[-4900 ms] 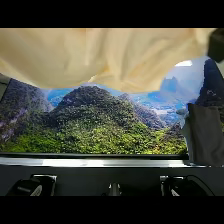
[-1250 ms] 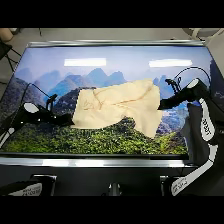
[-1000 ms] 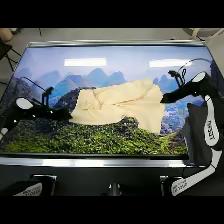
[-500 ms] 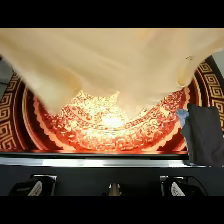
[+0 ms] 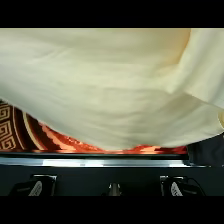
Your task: Fold the shirts.
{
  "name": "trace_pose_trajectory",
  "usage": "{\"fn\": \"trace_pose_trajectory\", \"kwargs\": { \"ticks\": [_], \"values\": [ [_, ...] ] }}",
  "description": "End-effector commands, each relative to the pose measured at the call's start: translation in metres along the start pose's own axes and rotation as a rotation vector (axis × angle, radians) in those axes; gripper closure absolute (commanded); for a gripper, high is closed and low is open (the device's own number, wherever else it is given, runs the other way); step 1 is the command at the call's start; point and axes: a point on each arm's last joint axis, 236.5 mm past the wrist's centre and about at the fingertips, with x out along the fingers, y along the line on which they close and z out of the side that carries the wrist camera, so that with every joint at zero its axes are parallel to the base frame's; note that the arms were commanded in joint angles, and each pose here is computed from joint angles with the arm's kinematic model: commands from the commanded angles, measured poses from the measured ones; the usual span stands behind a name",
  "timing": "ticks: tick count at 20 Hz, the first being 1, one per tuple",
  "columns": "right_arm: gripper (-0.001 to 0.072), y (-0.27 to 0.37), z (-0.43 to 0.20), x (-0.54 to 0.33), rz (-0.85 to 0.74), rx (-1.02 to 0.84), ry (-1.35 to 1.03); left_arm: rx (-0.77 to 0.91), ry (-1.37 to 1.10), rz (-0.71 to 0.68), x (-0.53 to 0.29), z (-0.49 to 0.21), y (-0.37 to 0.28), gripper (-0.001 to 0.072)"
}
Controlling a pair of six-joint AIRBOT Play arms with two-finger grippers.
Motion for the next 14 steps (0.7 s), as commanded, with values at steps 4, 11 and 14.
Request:
{"fn": "trace_pose_trajectory", "kwargs": {
  "ticks": [4, 11, 14],
  "values": [
    [0.0692, 0.060, -0.187, 0.094, 0.349, 0.145, 0.605, -0.132, 0.592, 0.052, 0.060, -0.204, 0.048, 0.0685],
    [0.0692, 0.209, -0.427, 0.229, 0.598, 0.194, 1.038, -0.305, 1.112, 0.124, 0.104, -0.475, 0.101, 0.0685],
    [0.0692, 0.245, -0.462, 0.281, 0.467, 0.354, 0.992, -0.342, 1.178, 0.141, 0.124, -0.531, 0.112, 0.0685]
  ]
}}
